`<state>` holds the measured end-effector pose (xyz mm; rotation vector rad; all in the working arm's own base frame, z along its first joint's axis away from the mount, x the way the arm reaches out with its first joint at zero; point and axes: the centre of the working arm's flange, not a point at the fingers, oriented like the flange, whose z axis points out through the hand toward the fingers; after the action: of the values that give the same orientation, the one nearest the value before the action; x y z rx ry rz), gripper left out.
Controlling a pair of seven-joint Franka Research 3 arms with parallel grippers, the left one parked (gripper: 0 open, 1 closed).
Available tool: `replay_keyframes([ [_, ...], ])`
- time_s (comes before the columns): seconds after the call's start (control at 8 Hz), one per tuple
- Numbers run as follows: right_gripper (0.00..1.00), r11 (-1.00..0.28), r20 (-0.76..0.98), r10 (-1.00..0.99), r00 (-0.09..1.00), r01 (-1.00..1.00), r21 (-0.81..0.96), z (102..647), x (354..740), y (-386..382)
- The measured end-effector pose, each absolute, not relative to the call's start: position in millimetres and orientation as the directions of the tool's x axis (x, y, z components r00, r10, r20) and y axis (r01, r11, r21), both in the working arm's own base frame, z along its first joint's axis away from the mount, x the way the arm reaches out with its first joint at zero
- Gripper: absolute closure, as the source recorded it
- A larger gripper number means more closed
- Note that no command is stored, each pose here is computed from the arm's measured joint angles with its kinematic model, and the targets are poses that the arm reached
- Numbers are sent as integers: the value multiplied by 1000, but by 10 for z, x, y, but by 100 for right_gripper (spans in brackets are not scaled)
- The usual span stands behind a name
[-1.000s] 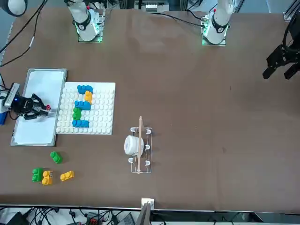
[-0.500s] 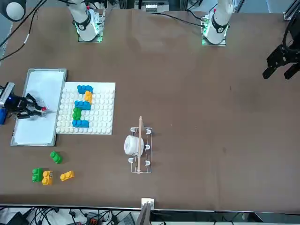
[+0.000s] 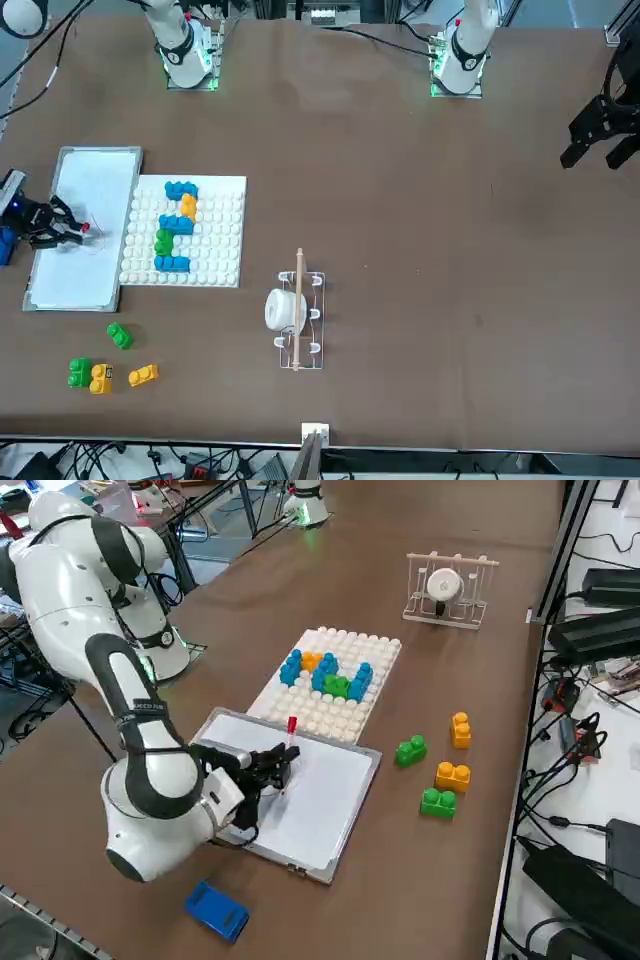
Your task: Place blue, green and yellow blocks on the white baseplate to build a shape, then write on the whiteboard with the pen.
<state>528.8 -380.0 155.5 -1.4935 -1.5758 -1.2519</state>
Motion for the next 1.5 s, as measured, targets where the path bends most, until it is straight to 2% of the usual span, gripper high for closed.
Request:
replay_keyframes([
  [1.0, 82, -59, 912, 360, -196, 971, 232, 1561, 6044, -2936],
  [1.38, 82, -45, 894, 403, -195, 972, 232, 1750, 6140, -3031],
  [1.5, 82, -14, 869, 454, -198, 973, 229, 1988, 6165, -3152],
])
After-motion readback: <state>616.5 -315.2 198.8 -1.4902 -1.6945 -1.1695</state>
